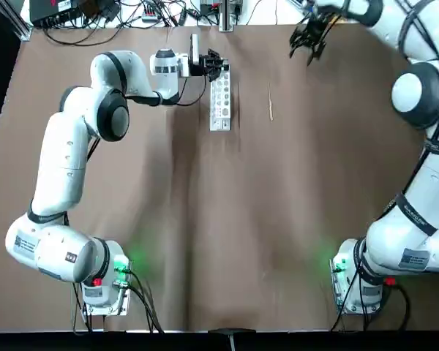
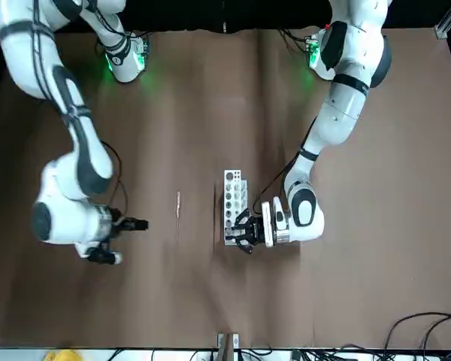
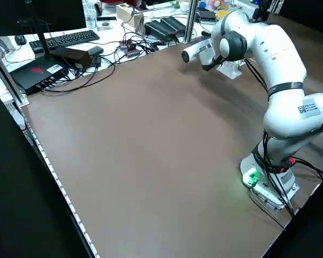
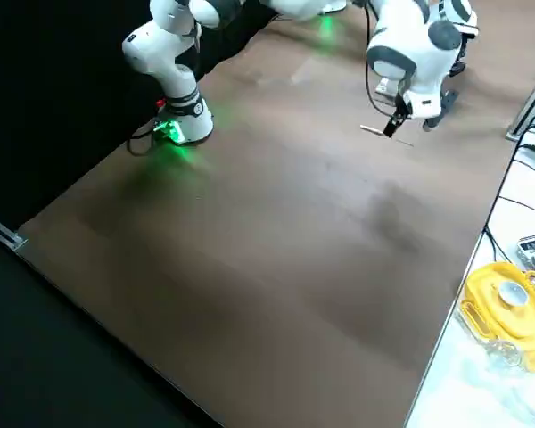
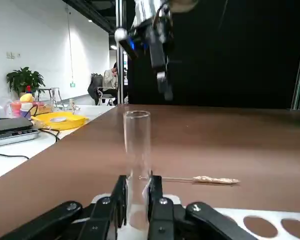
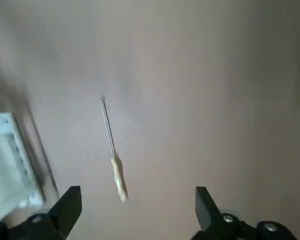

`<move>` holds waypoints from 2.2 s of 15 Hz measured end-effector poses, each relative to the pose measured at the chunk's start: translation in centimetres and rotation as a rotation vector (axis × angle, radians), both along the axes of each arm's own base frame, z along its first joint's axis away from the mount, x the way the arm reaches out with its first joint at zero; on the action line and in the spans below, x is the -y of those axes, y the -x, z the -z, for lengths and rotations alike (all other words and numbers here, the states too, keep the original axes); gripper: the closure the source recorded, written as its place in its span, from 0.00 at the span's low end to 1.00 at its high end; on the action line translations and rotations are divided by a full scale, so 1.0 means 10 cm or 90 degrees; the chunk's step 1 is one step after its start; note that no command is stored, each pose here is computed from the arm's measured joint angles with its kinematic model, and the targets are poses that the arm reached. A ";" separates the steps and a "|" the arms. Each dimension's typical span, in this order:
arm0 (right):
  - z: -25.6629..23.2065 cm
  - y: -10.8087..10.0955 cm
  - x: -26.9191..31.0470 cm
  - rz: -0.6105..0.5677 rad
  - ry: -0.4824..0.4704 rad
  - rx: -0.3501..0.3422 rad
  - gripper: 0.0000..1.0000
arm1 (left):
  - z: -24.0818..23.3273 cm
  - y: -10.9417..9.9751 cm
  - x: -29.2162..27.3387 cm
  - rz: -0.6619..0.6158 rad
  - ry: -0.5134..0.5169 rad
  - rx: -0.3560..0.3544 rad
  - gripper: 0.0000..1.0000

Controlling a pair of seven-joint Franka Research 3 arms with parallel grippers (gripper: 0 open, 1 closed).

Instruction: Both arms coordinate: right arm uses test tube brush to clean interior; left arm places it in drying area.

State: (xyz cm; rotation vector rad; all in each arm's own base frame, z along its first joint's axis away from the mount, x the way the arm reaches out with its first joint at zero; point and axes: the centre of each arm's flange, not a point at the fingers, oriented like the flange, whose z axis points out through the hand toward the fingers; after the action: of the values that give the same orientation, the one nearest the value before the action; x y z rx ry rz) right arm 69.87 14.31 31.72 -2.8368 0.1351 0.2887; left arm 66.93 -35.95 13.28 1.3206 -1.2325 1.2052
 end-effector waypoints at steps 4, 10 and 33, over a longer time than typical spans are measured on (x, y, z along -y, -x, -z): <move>-0.83 0.06 0.16 -0.008 0.016 0.031 0.00 | -0.19 -0.07 0.02 -0.001 0.006 0.019 0.77; -2.13 0.45 0.12 -0.068 0.089 0.120 0.00 | -0.62 -0.12 0.06 0.004 0.012 0.015 0.77; -3.19 1.69 1.02 -0.053 0.153 0.146 0.00 | -1.60 -0.21 -0.26 -0.147 0.009 -0.929 0.77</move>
State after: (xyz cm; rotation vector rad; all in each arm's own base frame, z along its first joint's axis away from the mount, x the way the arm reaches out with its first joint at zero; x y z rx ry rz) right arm 52.92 4.15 63.62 -3.0925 0.0029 -0.0401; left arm 69.08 -33.39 29.25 1.7728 -0.0039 0.1313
